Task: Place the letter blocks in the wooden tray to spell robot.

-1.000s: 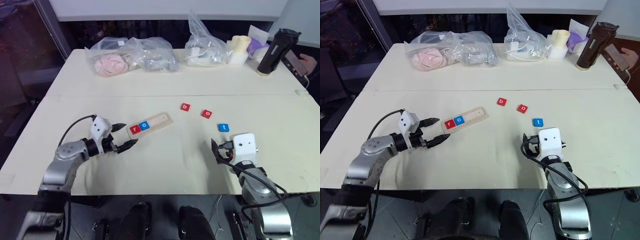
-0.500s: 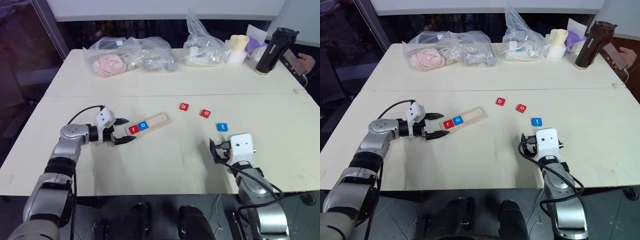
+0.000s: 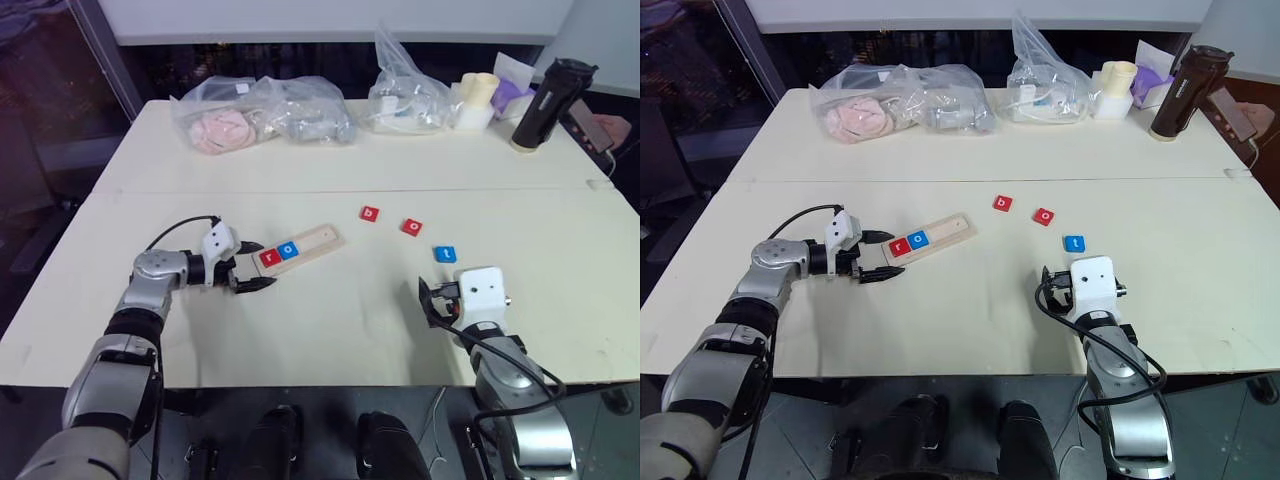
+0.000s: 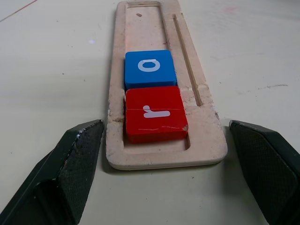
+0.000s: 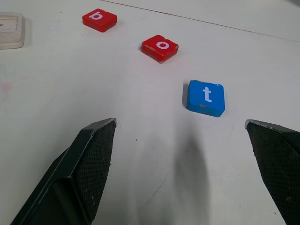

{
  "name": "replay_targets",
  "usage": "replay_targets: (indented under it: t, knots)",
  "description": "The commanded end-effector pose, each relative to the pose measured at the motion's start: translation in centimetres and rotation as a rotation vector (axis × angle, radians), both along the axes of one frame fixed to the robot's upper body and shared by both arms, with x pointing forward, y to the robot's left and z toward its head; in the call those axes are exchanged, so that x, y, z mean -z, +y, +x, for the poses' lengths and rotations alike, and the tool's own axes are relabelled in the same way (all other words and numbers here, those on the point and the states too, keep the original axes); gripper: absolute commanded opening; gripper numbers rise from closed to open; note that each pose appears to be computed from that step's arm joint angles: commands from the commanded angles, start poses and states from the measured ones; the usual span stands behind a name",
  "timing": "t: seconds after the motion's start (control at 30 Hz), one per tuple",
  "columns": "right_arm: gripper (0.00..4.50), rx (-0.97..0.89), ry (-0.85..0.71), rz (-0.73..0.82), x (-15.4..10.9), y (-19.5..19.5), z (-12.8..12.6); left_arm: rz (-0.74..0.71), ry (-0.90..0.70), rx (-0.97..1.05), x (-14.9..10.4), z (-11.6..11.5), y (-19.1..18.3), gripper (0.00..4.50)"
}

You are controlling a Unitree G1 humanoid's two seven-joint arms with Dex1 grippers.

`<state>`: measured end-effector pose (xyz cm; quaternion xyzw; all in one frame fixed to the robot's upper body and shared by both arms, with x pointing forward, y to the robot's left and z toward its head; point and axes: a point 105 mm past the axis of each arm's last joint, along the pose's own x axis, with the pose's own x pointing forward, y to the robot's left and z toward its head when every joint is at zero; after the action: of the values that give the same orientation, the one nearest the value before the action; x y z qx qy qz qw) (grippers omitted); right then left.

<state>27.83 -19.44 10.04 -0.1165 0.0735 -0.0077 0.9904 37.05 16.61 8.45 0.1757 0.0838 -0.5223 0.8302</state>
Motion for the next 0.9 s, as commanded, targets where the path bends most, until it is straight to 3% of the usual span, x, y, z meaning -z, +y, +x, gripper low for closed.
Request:
replay_targets:
  t: [0.03, 0.43, 0.6, 0.9]
  knots:
    - [4.45, -0.005, -0.064, -0.006, -1.5, 0.3, 0.1, 0.04, 0.004, -0.013, 0.8, 0.0, 0.2, 4.5]
    - [4.45, -0.008, -0.067, -0.011, -1.7, 0.3, 0.3, 0.05, 0.046, -0.036, 2.0, -0.1, 0.4, 4.5]
    - [4.5, -0.004, -0.066, -0.013, -1.7, 0.2, 0.3, 0.046, 0.054, -0.014, 2.0, -0.2, 0.0, 3.15]
    - [4.5, 0.002, -0.063, -0.013, -1.6, 0.1, 0.1, 0.062, 0.051, 0.107, 2.1, -1.5, -1.3, 3.16]
